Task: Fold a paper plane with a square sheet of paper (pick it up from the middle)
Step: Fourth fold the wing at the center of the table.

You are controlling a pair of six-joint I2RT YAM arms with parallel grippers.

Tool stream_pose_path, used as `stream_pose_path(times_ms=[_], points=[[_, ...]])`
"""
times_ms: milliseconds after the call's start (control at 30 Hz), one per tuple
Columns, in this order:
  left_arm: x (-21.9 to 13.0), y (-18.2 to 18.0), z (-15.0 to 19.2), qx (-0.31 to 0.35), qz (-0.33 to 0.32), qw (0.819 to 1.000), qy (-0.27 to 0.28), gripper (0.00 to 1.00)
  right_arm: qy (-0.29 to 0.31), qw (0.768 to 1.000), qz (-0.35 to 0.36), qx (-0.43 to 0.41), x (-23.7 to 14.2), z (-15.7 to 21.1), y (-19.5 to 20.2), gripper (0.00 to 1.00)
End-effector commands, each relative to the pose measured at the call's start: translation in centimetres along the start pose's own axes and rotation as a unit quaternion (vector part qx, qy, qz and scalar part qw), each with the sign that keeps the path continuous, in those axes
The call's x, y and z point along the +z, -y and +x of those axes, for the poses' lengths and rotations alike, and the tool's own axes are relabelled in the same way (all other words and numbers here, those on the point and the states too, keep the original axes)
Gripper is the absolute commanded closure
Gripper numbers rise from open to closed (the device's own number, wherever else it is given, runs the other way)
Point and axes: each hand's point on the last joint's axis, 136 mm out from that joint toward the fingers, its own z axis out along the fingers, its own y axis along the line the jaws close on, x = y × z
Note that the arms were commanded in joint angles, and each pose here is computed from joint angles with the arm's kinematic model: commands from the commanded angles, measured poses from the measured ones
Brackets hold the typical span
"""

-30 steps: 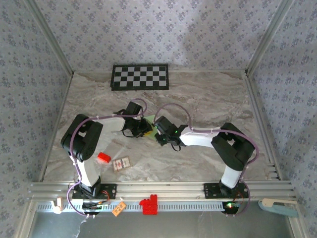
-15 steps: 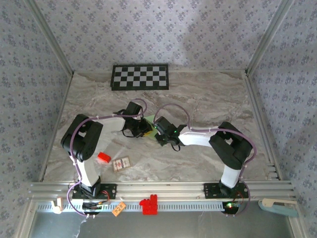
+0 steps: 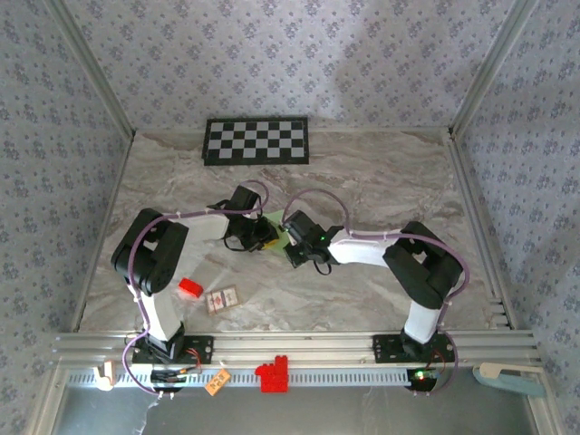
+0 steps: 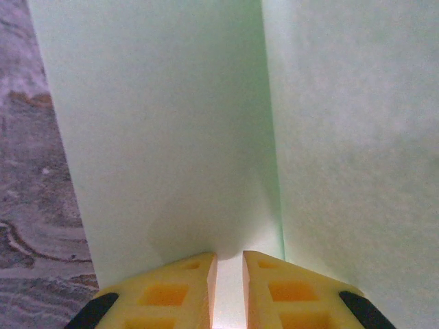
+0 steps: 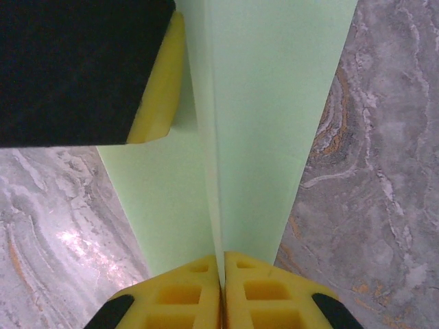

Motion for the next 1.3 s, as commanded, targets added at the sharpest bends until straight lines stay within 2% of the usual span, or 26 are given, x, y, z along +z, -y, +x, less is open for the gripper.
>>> stream_pose_path(times_ms=[0,500,700,867,1267], points=[[0.2,-1.6,0.7,-0.011,-0.037,0.999,-0.010,0.81,-0.002,1.000,-0.031,0.005,0.0,0.3,-0.4,0.91],[-0.9,-0.8,0.4,-0.003,-0.029,1.000,0.004,0.81,-0.028,0.993,-0.102,0.051,0.8,1.5,-1.1,0.91],[-2.4,1.0,-0.2,0.023,0.003,0.999,0.030,0.81,-0.041,0.986,-0.138,0.089,1.3,2.1,-1.0,0.93],[-2.4,1.7,0.0,0.034,0.033,0.998,0.035,0.81,-0.049,0.979,-0.159,0.117,1.5,2.6,-0.7,0.93],[-1.9,3.2,0.5,0.062,0.105,0.992,0.028,0.70,-0.054,0.970,-0.187,0.148,1.7,2.9,-0.3,0.92]])
